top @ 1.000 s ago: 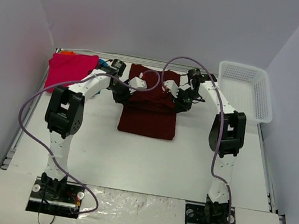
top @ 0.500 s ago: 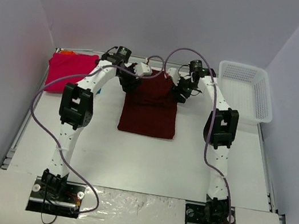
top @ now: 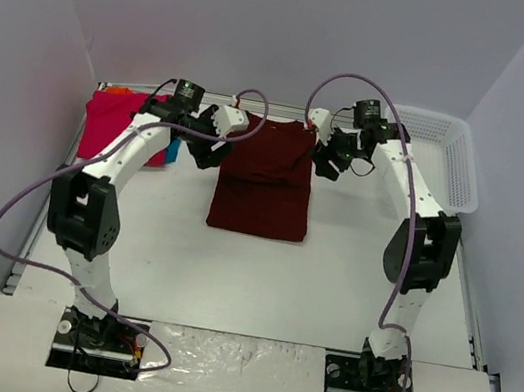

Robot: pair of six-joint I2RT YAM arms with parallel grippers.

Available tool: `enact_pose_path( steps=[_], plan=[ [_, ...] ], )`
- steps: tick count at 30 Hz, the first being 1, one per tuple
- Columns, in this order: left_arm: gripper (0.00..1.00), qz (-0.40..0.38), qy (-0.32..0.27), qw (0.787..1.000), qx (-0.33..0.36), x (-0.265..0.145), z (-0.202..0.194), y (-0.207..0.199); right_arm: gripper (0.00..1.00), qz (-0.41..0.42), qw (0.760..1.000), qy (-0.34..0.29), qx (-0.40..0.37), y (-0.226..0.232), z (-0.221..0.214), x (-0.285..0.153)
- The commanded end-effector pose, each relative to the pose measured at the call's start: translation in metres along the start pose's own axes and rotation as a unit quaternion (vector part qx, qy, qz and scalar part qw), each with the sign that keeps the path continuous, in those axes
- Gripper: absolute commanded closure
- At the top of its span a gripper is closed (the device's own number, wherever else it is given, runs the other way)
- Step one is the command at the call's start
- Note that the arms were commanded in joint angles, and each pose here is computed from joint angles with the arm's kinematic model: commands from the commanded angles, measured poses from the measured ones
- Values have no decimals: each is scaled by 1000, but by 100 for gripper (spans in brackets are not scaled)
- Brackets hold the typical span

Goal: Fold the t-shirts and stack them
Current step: Fold the folded rectangular tshirt in 1/3 of the way, then grab one side of the 2/3 rectangular tshirt with both arms

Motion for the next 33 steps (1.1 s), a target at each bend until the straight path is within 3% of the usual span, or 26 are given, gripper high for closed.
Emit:
enact_pose_path(
  steps=[1,4,8,12,17,23,33],
  plan=[
    [32,-9,-39,999,-1,-27,-3,-28,44,3,1000,-19,0,28,9,-28],
    [32,-23,-53,998,4,-42,-9,-50,48,28,999,-24,14,56,1,-36],
    [32,-31,-34,999,18,-46,-39,-88,44,62,997,-48,15,95,-4,-49],
    [32,-4,-32,998,60,-34,-56,-120,43,102,994,-40,12,134,-21,-41],
    [31,18,-14,994,104,-18,-85,-147,42,94,995,-44,-5,155,-29,-34],
    [31,55,-5,990,128,-1,-91,-142,42,99,995,-29,-3,157,-43,-16],
    [31,35,21,989,140,30,-94,-139,44,125,992,-8,13,147,-47,15]
  ],
)
Point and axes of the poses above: each gripper's point midway between its finger pads, its own x axis out along the fingers, its own y axis along the line the jaws close on, z = x × y, the point moved 9 cm from there along -x, back along the fingers, and after that the axes turned 3 degrees about -x, right-handed, at the moved point
